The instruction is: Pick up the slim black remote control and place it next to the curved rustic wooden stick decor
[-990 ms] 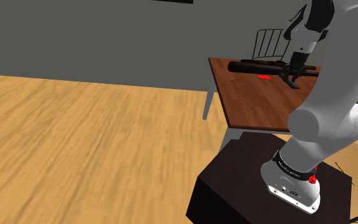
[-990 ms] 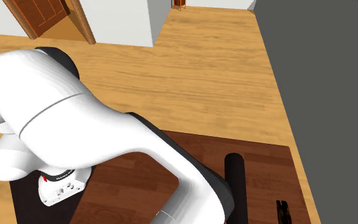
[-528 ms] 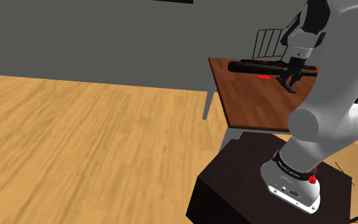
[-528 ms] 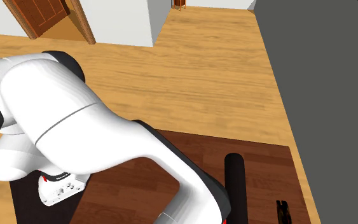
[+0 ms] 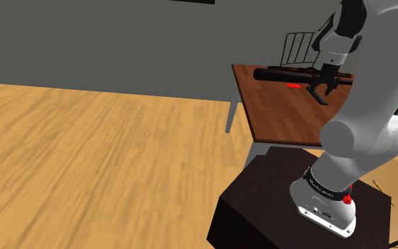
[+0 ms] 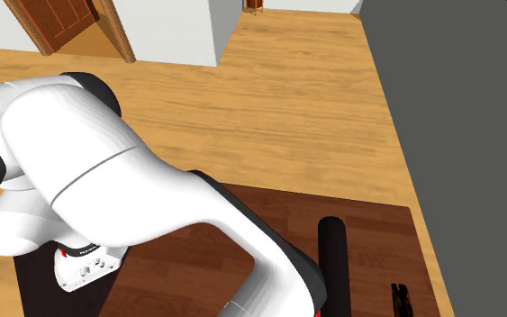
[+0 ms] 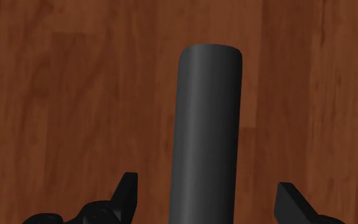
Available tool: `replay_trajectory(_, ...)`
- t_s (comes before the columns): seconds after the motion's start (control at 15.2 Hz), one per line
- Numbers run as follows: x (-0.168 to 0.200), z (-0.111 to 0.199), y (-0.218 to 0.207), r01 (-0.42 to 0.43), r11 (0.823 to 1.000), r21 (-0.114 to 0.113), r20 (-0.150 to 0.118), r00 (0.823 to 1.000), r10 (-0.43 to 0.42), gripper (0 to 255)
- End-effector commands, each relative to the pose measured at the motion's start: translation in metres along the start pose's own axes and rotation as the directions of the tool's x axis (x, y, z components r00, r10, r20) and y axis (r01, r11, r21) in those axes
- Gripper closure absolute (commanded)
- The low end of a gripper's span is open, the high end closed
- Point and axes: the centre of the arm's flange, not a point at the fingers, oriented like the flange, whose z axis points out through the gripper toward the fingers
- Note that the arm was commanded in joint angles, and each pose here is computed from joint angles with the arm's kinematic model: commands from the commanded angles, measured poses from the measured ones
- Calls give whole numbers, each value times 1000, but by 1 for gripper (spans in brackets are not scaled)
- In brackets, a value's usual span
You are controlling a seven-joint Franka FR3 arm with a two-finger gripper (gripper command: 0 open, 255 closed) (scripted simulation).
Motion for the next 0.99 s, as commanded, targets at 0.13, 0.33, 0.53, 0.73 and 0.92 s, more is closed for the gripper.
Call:
replay_trajectory(0.13, 0, 0, 0, 0, 1000, 0, 0, 1000, 0, 0)
replay_trajectory(0.33, 0, -40, 0, 0, 1000, 0, 0, 1000, 0, 0)
replay_trajectory(0.53, 0, -50, 0, 0, 1000, 0, 0, 1000, 0, 0)
replay_trajectory(0.73, 0, -50, 0, 0, 1000, 0, 0, 1000, 0, 0)
replay_trajectory(0.92, 0, -50, 0, 0, 1000, 0, 0, 1000, 0, 0)
